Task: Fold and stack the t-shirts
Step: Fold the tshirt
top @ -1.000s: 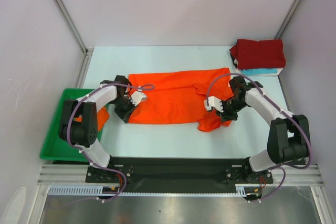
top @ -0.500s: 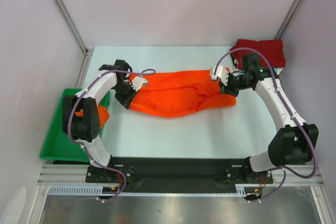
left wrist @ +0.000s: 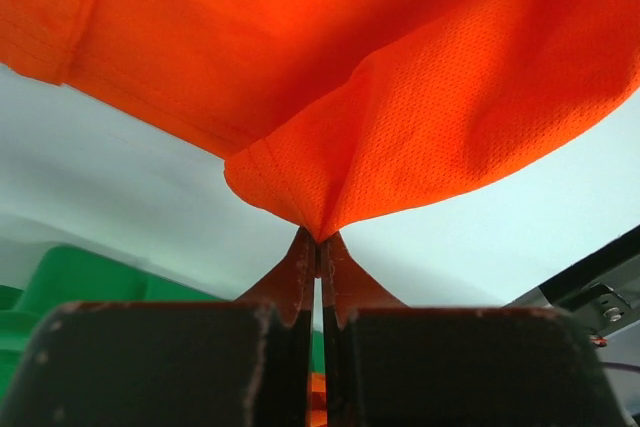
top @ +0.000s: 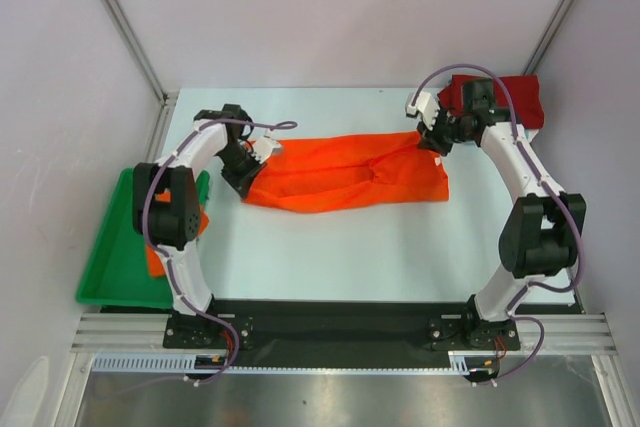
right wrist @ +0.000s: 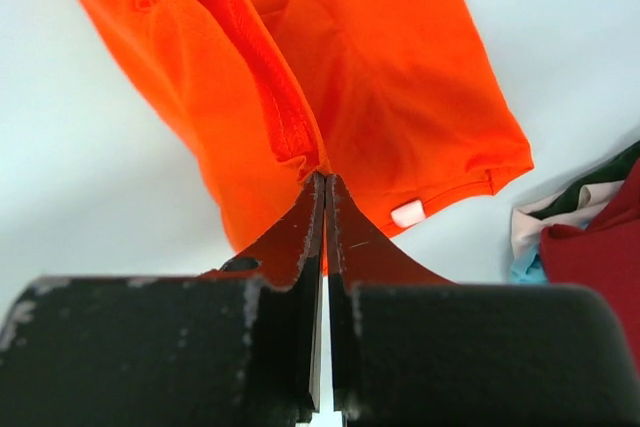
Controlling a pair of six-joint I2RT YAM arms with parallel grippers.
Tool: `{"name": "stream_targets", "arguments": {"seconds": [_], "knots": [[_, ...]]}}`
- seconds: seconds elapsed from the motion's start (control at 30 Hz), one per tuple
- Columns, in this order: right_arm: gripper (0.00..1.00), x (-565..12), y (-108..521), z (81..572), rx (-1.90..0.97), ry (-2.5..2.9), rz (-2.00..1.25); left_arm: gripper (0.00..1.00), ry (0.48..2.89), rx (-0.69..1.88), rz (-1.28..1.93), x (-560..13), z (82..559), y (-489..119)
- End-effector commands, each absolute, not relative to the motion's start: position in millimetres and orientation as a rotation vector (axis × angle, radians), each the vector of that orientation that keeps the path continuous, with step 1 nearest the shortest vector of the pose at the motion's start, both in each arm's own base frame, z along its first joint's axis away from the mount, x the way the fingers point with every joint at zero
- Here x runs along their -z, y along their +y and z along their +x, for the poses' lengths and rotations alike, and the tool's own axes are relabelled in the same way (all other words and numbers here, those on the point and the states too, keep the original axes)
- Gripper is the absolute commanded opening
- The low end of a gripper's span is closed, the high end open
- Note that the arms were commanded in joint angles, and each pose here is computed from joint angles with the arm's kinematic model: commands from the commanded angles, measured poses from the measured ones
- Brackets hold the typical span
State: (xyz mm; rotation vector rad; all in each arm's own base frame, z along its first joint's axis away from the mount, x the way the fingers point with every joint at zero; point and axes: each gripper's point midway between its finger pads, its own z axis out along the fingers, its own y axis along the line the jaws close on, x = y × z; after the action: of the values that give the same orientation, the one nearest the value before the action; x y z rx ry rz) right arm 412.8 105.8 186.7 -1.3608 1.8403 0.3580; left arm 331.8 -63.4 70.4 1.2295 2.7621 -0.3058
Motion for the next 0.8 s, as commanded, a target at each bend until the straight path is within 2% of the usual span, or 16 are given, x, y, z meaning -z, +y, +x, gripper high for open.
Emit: {"name": "stream_targets", "arguments": {"seconds": [0.0,0.4,0.53,0.57,0.6,0.63,0.67,0.7,0.77], "knots": [[0.00,-200.7,103.6,438.5,-0.320,1.806,-1.318,0.01,2.740,0.321,1.235,-77.9,347.7,-60.1],[0.00,-196.9,109.7,490.5,-0.317,1.797,-1.262,0.00,2.772,0.304,1.159,-79.8,386.8,-49.6],[0.00,-184.8,117.2,514.0,-0.317,1.795,-1.255,0.00,2.799,0.295,1.107,-73.4,403.3,-46.3],[0.00,-169.5,118.2,520.2,-0.328,1.822,-1.253,0.03,2.817,0.295,1.095,-66.5,407.0,-45.4],[0.00,-164.7,114.6,527.3,-0.299,1.845,-1.238,0.15,2.821,0.275,1.021,-70.6,417.9,-44.8],[0.06,-174.7,116.2,535.2,-0.280,1.852,-1.217,0.29,2.831,0.278,0.974,-73.2,422.3,-42.5],[0.14,-177.4,114.6,538.3,-0.266,1.876,-1.208,0.67,2.842,0.355,0.958,-78.5,418.2,-50.6],[0.21,-184.7,110.4,536.7,-0.272,1.906,-1.182,0.74,2.770,0.378,0.905,-103.5,431.2,-58.9],[0.38,-218.0,95.4,536.3,-0.301,1.894,-1.053,0.76,2.700,0.405,0.889,-131.3,426.6,-70.3]]}}
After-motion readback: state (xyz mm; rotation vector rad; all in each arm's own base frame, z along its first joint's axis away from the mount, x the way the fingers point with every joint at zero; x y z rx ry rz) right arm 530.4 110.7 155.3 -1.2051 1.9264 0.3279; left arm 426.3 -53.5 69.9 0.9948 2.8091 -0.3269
